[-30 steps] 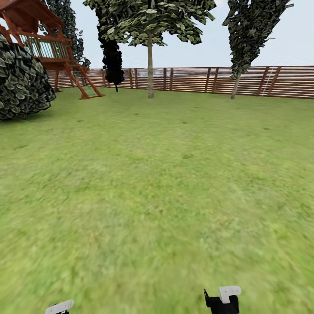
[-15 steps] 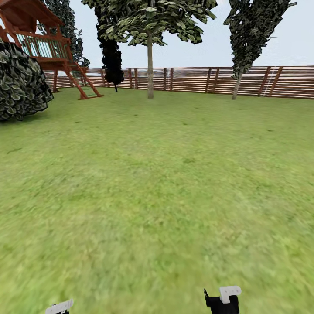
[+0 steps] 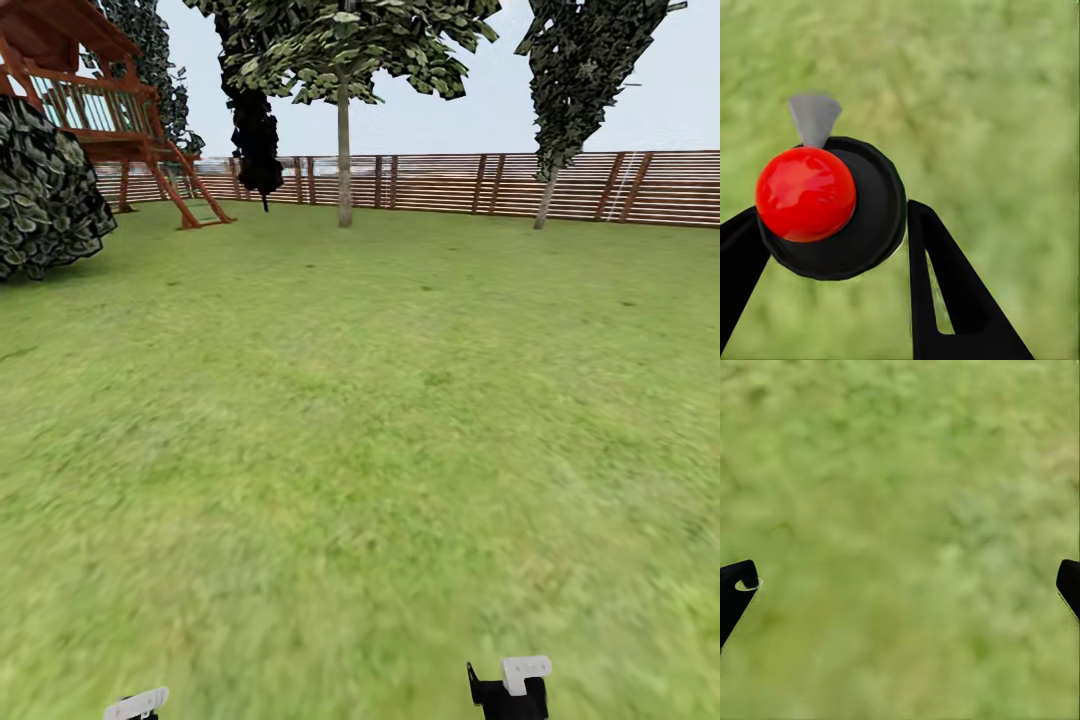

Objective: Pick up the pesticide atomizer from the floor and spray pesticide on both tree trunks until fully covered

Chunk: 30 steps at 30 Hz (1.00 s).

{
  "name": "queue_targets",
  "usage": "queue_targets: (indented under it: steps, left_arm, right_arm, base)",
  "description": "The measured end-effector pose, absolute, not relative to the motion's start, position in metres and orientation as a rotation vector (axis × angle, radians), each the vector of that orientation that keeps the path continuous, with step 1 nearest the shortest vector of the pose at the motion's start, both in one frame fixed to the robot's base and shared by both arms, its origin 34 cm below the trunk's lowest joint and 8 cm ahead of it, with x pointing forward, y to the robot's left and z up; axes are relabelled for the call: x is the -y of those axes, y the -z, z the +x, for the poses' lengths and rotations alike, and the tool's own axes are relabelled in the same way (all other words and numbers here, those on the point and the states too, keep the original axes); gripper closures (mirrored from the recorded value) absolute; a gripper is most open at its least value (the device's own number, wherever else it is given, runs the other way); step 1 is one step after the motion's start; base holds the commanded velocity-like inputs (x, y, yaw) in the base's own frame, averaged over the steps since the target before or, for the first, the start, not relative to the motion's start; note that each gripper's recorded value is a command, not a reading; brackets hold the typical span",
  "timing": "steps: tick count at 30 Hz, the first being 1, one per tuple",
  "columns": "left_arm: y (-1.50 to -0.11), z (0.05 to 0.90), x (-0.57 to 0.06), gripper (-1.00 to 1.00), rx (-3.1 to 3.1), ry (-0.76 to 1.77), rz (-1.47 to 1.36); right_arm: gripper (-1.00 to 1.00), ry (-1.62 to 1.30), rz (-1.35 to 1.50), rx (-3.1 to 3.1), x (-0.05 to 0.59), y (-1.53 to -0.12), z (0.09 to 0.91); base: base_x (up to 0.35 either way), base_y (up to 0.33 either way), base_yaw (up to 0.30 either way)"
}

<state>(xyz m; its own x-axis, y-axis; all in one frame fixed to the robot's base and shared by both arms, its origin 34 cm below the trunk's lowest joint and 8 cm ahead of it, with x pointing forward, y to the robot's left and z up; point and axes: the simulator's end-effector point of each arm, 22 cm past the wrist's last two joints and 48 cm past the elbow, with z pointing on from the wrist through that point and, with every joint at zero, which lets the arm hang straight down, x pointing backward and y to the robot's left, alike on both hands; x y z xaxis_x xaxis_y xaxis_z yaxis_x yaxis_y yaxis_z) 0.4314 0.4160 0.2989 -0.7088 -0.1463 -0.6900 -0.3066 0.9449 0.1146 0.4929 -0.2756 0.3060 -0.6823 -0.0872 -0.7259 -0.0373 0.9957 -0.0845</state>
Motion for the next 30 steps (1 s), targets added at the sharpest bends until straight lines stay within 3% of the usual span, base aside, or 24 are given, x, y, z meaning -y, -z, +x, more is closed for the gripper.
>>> queue_targets:
  steps: [30]
  left_arm:
    - [-0.2989,0.4314,-0.4161,1.00,-2.364,-0.286,-0.317]
  right_arm:
    - [-1.00,0.079,-0.087,-2.322,0.2758,-0.3060,0.4929]
  base:
    - [0.340,0.000,0.000]
